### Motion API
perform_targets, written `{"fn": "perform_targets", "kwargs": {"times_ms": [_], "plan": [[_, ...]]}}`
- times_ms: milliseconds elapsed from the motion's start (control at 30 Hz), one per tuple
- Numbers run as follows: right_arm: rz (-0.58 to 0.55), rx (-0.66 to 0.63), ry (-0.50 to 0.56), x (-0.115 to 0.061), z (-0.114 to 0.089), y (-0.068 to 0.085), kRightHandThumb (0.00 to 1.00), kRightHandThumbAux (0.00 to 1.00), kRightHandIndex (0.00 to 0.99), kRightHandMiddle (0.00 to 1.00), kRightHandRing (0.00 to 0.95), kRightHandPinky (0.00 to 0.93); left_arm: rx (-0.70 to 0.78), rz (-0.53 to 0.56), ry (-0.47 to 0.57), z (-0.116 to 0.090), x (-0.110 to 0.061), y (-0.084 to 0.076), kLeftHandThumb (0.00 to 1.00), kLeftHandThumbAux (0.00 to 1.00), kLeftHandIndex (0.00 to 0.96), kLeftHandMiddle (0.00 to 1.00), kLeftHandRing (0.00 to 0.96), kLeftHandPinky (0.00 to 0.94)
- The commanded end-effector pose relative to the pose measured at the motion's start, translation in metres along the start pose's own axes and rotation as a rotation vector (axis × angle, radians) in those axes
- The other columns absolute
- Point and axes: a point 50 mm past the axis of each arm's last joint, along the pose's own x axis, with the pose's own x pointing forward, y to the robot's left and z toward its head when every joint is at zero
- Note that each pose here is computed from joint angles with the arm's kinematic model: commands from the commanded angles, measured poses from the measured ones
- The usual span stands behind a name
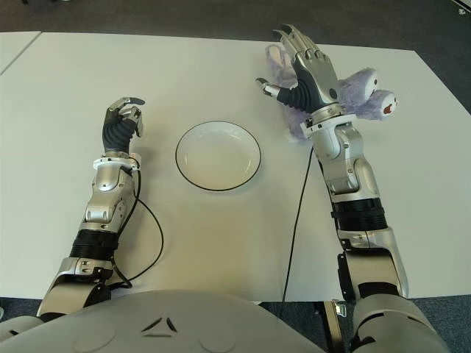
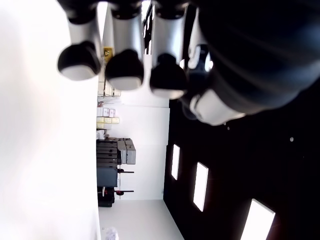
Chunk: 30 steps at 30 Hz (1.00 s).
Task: Put the doll into the plate.
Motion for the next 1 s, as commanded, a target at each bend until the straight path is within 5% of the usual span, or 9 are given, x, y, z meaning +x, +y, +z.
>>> {"fn": "perform_targets", "kwargs": {"times_ms": [33, 1000], "plan": [[0.074, -0.081, -0.004, 0.002, -0.003, 0.000, 0.290, 0.346, 0.009, 0.005, 0.003, 0.002, -0.031, 0.033, 0.184, -0.043, -0.032, 0.000, 0.707, 0.706, 0.442, 0.858, 0.867, 0.857], [0.251, -0.159, 0.058, 0.002, -0.030, -0.003, 0.206, 0.304, 0.000, 0.000, 0.000, 0.000, -0.042, 0.031, 0.177, -0.042, -0.029, 0.005, 0.707, 0.707, 0.441, 0.858, 0.866, 0.856]]}}
